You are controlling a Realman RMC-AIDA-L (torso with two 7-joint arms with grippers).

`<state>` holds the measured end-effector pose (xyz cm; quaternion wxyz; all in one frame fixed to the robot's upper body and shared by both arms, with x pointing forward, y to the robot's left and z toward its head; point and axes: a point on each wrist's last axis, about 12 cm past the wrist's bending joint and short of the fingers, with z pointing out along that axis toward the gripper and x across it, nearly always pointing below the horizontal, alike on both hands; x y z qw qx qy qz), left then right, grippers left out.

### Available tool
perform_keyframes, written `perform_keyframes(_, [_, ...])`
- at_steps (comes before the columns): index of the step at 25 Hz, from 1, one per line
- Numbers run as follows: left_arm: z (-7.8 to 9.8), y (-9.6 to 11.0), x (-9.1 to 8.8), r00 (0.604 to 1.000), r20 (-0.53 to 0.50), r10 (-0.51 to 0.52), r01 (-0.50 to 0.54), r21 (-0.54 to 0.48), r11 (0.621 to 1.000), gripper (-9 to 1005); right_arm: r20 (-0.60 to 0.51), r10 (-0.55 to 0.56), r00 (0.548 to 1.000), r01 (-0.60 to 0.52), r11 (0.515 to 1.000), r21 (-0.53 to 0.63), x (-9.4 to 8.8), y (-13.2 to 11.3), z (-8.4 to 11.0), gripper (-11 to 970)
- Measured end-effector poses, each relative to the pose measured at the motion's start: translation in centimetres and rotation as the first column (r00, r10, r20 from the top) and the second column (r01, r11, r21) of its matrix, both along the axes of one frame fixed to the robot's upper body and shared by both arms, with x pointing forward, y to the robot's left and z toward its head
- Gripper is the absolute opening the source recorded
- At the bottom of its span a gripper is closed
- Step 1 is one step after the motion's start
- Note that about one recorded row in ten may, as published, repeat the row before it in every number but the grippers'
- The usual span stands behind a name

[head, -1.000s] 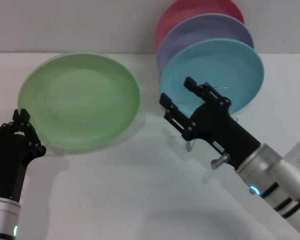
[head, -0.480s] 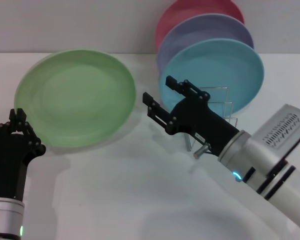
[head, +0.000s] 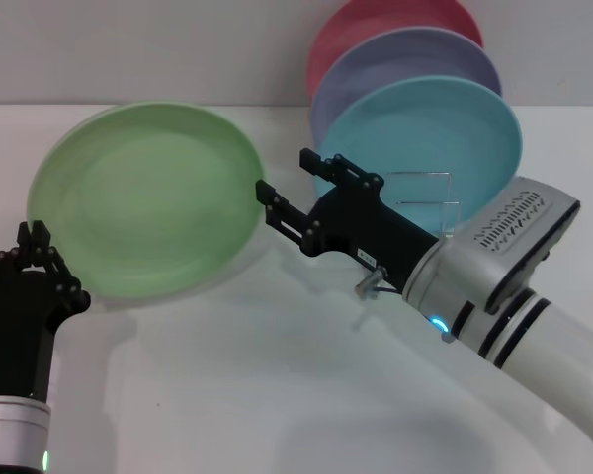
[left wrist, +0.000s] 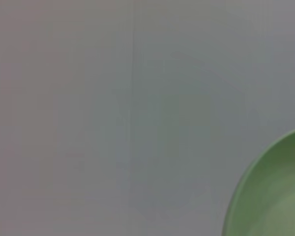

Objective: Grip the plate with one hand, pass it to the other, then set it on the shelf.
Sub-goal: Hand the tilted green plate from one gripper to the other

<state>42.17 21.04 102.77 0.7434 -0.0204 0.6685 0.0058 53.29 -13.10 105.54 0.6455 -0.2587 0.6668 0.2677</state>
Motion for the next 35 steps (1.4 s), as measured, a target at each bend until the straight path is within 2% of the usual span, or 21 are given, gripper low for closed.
perform_keyframes(16, [0.6,-1.0,0.0,0.999,-0.027,0.044,-0.044,-0.002,0.999,31,-0.03,0.025,0.999,-0.027,0.997,-0.068,1.7,1.6,0.4,643])
perform_keyframes(33, [0.5,-1.1,-0.1,0.996,-0.054,0.066,-0.066,0.008,0.998,30,-0.029,0.036,0.999,-0.038,0.996,-0.083,2.2,2.2,0.8,630])
perform_keyframes(35, [0.5,-1.2,-0.2,0.996,-0.055,0.064,-0.063,0.008,0.998,30,-0.027,0.037,0.999,-0.039,0.996,-0.083,2.3,2.2,0.8,560])
